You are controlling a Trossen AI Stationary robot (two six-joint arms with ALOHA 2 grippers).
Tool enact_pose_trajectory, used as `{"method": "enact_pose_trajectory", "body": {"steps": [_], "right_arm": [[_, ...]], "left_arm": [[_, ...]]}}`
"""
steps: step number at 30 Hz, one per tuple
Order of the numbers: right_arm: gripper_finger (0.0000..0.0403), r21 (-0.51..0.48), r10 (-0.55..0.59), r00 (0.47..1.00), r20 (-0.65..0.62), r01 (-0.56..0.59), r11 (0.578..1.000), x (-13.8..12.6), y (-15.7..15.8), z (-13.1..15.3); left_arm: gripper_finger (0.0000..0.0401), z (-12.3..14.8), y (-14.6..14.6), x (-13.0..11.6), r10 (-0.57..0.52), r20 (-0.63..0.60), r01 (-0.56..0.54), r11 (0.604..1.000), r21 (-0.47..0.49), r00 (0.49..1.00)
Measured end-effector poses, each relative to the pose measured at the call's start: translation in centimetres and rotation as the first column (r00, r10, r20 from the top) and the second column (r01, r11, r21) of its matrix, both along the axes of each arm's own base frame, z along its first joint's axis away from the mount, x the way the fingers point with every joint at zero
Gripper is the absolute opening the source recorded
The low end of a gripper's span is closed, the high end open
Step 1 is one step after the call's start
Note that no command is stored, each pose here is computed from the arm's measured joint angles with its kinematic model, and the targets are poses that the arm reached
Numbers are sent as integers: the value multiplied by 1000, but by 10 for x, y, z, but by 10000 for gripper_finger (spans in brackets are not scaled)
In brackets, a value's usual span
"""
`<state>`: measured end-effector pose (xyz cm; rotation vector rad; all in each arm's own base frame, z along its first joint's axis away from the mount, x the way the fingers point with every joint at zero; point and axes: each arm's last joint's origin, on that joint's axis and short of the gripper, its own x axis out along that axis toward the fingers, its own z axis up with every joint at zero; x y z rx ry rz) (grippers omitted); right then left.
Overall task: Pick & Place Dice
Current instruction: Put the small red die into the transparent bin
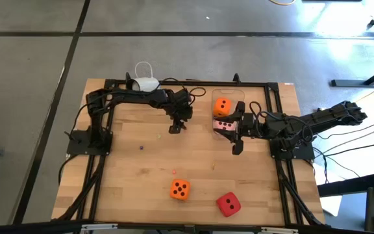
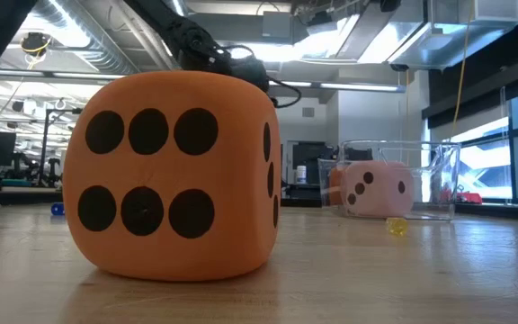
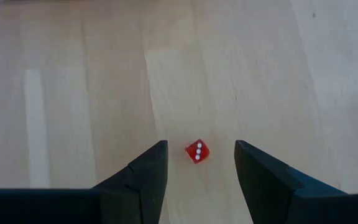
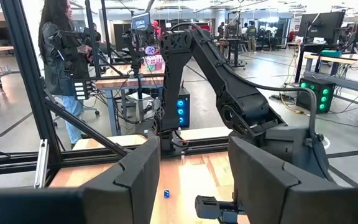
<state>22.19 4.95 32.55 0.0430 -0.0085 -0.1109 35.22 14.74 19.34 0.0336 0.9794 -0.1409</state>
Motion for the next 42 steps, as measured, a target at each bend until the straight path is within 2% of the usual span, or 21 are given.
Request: {"method": "enact_pose_trajectory", "body": {"steps": [9, 14, 22, 42], "right_arm": [[190, 1, 0, 1000, 1, 0, 1000, 0, 0, 0], [190, 1, 0, 1000, 1, 0, 1000, 0, 0, 0], [190, 3, 0, 1000, 1, 0, 1000, 0, 0, 0], [190, 2, 1, 1000, -1, -1, 1000, 0, 0, 0]], "left_arm": [[180, -4, 0, 2, -73, -21, 74, 997, 32, 997], [180, -4, 0, 3, -73, -21, 74, 997, 35, 997], [180, -28, 0, 8, -72, -79, 73, 997, 20, 994], [180, -31, -3, 13, -44, -68, 44, 999, -1, 997]]}}
